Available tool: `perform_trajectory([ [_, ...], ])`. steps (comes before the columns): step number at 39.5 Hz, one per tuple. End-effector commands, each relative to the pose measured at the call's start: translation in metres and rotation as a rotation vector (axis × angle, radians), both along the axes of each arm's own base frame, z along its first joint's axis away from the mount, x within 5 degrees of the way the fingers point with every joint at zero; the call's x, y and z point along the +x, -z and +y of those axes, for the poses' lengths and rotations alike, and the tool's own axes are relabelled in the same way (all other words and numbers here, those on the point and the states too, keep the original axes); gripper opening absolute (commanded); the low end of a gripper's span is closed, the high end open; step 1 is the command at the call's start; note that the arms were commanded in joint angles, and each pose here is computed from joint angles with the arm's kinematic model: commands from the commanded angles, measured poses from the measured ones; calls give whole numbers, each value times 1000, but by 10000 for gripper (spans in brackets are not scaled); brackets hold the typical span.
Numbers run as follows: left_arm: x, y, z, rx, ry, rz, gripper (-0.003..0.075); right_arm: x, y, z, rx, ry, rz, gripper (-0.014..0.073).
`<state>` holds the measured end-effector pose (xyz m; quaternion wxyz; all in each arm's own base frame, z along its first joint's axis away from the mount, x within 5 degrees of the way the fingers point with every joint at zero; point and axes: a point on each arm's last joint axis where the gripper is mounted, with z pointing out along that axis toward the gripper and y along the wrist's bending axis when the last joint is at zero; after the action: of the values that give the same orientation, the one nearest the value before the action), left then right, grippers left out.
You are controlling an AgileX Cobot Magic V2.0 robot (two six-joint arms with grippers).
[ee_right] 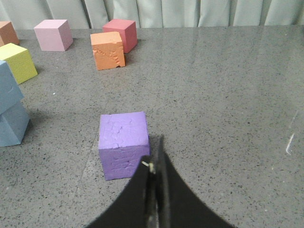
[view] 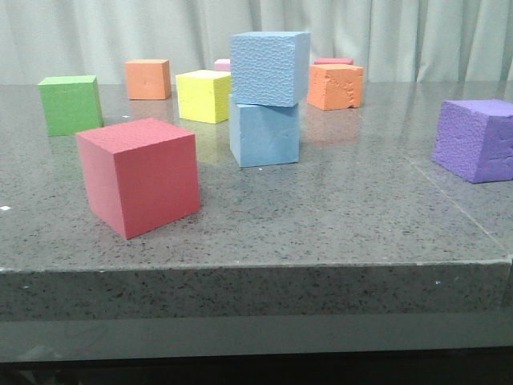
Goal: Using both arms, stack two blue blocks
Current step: 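Raise the left gripper away from the stack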
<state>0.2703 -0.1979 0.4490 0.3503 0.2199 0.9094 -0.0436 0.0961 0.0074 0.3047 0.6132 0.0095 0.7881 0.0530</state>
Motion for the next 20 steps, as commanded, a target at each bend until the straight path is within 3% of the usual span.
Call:
perform_trajectory([
  [1,-24,-24,24,-57,-29,-120,-20,1,-16,0,-15,-4,-114,-67],
  [11,-58,-12,49,-137,35,-258,-20,1,-16,0,-15,-4,-113,-67],
  [20,-88,19,68,-195,96,-345,-20,1,-16,0,-15,-4,-113,-67],
])
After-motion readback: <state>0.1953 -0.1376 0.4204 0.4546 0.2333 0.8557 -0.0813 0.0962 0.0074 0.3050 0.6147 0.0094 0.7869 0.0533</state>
